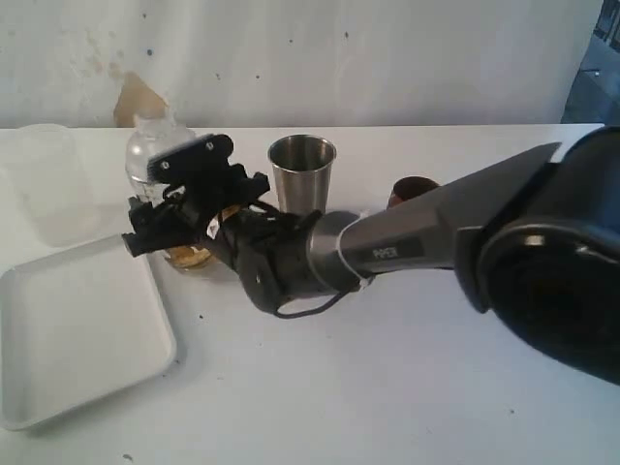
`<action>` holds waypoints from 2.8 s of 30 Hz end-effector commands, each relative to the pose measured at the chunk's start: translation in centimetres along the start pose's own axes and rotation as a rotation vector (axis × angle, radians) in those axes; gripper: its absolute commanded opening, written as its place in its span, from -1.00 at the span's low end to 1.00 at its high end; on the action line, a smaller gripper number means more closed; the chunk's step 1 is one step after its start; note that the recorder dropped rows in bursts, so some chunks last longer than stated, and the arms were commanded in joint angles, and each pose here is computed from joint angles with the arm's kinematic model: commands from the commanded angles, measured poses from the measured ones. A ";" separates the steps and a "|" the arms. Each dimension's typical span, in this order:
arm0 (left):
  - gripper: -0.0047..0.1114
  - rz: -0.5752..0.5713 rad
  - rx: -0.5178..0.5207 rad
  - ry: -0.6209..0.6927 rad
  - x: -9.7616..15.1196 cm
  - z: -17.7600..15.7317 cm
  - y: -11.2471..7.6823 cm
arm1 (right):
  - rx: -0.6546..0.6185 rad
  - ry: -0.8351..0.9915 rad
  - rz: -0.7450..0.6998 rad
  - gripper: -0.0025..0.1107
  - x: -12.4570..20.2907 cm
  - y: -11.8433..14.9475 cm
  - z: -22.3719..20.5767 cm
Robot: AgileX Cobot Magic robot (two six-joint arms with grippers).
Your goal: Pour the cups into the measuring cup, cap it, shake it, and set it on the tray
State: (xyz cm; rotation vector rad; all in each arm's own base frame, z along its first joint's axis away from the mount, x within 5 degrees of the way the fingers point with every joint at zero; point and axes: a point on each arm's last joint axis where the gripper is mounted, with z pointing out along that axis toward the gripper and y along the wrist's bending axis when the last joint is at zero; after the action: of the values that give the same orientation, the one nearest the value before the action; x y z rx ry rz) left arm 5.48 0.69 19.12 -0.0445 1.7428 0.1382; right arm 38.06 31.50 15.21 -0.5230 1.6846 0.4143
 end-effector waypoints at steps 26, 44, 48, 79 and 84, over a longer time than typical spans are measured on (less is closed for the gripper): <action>-0.92 0.004 -0.001 -0.010 0.0 0.0 0.0 | 0.101 -0.212 0.275 -0.96 -16.5 -9.2 -13.8; -0.92 0.004 -0.001 -0.010 0.0 0.0 0.0 | 0.050 -0.210 0.105 -0.96 -16.4 -7.8 -21.8; -0.92 0.004 -0.001 -0.010 0.0 0.0 0.0 | 0.061 -0.138 0.067 -0.96 -15.9 -8.1 -22.5; -0.92 0.004 -0.001 -0.010 0.0 0.0 0.0 | 0.048 -0.026 0.027 -0.96 -14.2 -7.6 -21.9; -0.92 0.004 -0.001 -0.010 0.0 0.0 0.0 | 0.042 -0.071 0.025 -0.96 -14.6 -7.6 -22.0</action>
State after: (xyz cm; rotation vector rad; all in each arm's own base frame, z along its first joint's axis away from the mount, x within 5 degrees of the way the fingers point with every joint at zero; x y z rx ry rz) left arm 5.48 0.69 19.12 -0.0445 1.7428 0.1382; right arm 26.27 14.81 31.95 -0.4641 1.7487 0.3856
